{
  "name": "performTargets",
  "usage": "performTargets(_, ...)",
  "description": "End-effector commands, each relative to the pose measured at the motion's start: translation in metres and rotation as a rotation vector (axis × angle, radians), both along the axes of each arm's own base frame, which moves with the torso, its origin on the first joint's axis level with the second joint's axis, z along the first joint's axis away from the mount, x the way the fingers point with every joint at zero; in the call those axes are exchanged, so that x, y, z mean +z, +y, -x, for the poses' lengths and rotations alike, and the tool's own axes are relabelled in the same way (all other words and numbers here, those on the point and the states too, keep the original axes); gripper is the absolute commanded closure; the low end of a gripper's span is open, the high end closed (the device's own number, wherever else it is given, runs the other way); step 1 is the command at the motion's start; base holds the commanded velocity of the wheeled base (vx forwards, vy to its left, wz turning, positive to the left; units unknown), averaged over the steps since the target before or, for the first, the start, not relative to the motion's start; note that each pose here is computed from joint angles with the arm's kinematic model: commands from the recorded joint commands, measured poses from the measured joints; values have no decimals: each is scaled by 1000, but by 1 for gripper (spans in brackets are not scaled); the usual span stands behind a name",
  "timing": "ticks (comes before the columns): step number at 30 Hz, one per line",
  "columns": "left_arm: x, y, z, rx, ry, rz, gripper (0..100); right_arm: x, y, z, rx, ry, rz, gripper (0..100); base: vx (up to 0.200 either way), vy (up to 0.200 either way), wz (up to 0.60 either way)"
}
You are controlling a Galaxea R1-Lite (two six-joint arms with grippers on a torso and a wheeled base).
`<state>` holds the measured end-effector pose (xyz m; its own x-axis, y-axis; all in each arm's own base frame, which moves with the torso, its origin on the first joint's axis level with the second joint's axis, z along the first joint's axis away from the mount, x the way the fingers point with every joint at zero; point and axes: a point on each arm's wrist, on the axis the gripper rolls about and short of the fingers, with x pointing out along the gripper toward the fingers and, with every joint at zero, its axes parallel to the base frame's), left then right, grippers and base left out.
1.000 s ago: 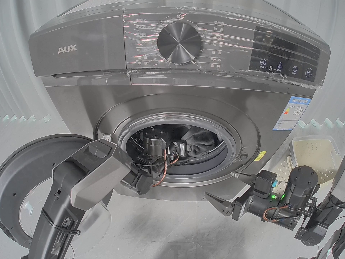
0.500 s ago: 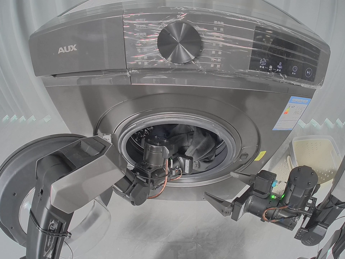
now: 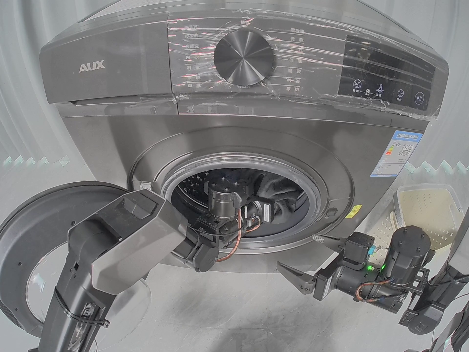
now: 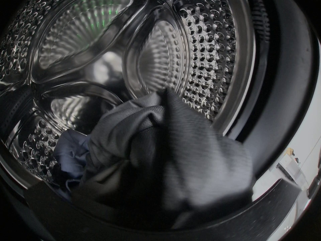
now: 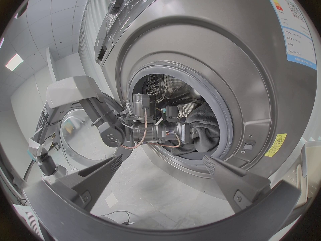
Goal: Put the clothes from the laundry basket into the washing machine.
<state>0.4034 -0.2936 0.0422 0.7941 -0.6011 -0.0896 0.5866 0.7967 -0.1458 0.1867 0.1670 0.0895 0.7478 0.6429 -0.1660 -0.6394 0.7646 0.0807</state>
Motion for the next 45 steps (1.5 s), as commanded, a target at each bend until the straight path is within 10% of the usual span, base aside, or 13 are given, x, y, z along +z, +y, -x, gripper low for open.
performTargets(1, -17, -7, -29, 111, -62, 37, 100, -1, 1, -1, 0, 3, 2, 0, 0, 0, 0)
performTargets(8, 14, 9, -72, 272, -206, 145, 100, -1, 1, -1, 0, 3, 2, 0, 0, 0, 0)
performTargets(19, 28, 23, -82, 316, -241, 168, 100, -3, 2, -1, 1, 8, 5, 0, 0, 0, 0)
performTargets(20, 28, 22, -81, 313, -241, 168, 0, -3, 1, -1, 0, 8, 7, 0, 0, 0, 0)
performTargets(32, 20, 32, -1, 103, 24, -28, 0, -3, 1, -2, -3, 6, 5, 0, 0, 0, 0)
performTargets(45, 3, 38, 32, 13, 89, -141, 0, -2, 2, -2, 0, 6, 3, 0, 0, 0, 0)
